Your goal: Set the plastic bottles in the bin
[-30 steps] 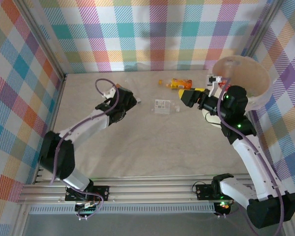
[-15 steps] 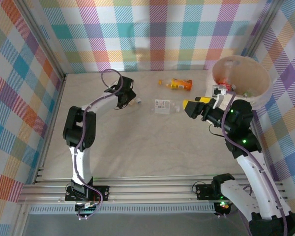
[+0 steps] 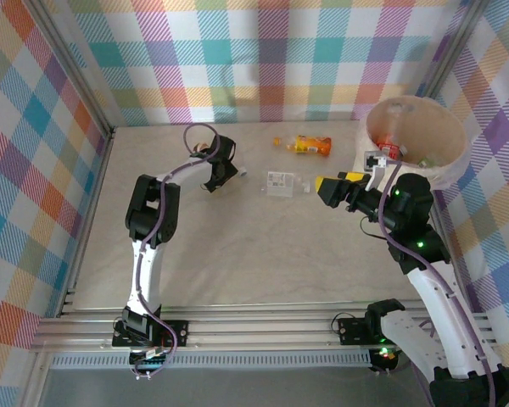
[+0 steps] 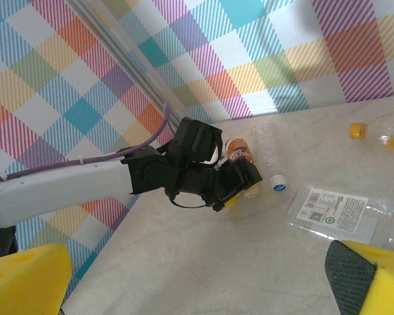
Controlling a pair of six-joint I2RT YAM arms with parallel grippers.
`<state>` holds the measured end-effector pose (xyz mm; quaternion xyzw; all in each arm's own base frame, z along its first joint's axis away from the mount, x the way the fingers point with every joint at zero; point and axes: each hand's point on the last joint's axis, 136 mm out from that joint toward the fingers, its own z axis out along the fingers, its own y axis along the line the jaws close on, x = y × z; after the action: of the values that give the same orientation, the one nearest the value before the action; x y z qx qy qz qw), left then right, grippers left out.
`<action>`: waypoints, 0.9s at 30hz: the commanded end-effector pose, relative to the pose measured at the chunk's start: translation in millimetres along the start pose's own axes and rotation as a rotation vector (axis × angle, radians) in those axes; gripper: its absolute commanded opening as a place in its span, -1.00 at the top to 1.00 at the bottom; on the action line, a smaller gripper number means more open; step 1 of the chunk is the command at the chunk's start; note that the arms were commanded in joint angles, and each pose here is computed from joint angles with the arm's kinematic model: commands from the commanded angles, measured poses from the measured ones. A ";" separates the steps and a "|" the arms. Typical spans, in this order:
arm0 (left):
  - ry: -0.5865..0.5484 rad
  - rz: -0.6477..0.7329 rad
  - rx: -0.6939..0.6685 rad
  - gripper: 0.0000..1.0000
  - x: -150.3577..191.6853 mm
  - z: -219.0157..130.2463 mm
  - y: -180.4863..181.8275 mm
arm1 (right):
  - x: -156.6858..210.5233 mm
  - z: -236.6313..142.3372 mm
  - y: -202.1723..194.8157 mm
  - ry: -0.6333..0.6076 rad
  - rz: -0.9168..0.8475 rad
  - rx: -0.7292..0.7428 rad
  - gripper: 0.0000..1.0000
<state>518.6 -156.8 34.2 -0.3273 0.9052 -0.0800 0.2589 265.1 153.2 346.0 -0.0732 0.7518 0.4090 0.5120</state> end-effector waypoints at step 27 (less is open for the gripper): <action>-0.039 0.143 0.189 0.42 4.3 -30.9 -2.4 | 19.2 7.6 -27.8 0.002 0.077 0.082 -0.99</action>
<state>501.9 -157.0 34.5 -0.2592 0.9152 -0.1060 0.2897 276.5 138.8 313.0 -0.0141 0.7775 0.3794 0.5014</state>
